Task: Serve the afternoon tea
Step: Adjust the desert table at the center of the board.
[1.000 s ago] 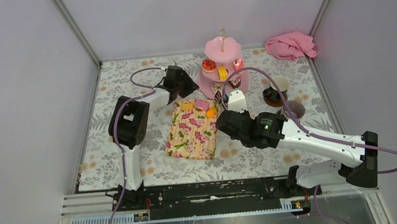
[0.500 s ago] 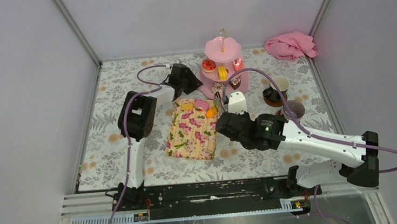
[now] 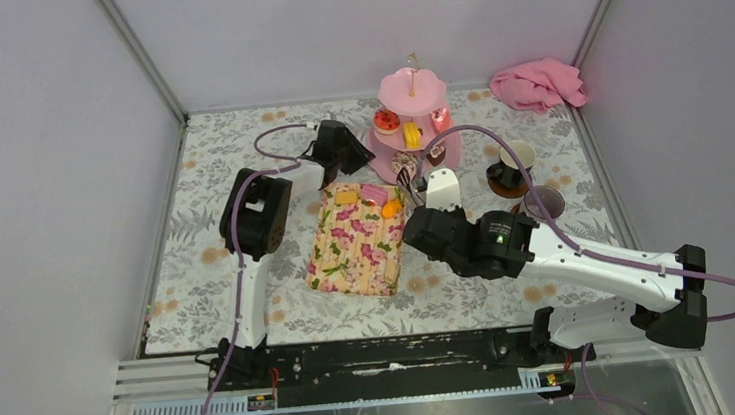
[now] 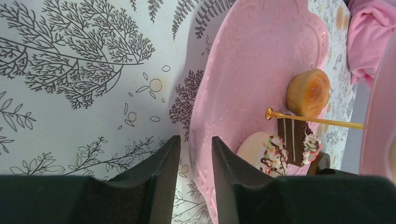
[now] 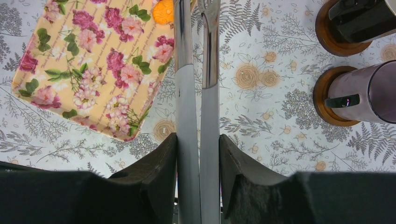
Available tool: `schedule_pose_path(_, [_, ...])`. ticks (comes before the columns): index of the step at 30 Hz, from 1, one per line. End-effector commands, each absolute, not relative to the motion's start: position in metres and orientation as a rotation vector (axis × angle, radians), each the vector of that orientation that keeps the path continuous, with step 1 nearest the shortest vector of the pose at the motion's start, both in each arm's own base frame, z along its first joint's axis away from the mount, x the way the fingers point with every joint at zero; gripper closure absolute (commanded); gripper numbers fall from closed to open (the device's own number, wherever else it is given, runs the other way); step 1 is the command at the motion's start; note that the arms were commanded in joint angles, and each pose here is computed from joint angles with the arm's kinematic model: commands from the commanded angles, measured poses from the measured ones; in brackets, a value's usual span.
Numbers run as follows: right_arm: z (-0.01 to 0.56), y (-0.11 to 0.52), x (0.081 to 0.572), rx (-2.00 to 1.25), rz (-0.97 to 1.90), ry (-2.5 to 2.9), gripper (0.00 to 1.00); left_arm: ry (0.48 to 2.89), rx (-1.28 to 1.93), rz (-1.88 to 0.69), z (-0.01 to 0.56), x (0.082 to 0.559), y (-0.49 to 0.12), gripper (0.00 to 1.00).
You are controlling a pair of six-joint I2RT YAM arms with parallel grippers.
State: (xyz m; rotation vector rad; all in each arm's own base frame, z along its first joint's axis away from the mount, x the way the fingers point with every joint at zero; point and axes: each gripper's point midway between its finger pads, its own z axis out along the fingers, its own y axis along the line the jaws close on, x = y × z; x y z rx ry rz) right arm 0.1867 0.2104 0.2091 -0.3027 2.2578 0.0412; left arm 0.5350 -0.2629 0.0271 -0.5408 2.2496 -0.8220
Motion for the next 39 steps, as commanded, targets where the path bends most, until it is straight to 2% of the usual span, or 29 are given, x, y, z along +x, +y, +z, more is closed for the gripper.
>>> schedule_pose_path(1, [0.232, 0.211, 0.192, -0.227, 0.092, 2.189, 0.67, 2.239, -0.574, -0.822, 0.017, 0.532, -0.263, 0.63])
schedule_pose_path(17, [0.233, 0.211, 0.192, -0.223, 0.095, 2.184, 0.67, 2.226, -0.724, -0.830, 0.009, 0.513, -0.252, 0.77])
schedule_pose_path(39, [0.226, 0.205, 0.190, -0.215, 0.095, 2.189, 0.67, 2.214, -0.892, -0.865, 0.011, 0.484, -0.291, 0.78])
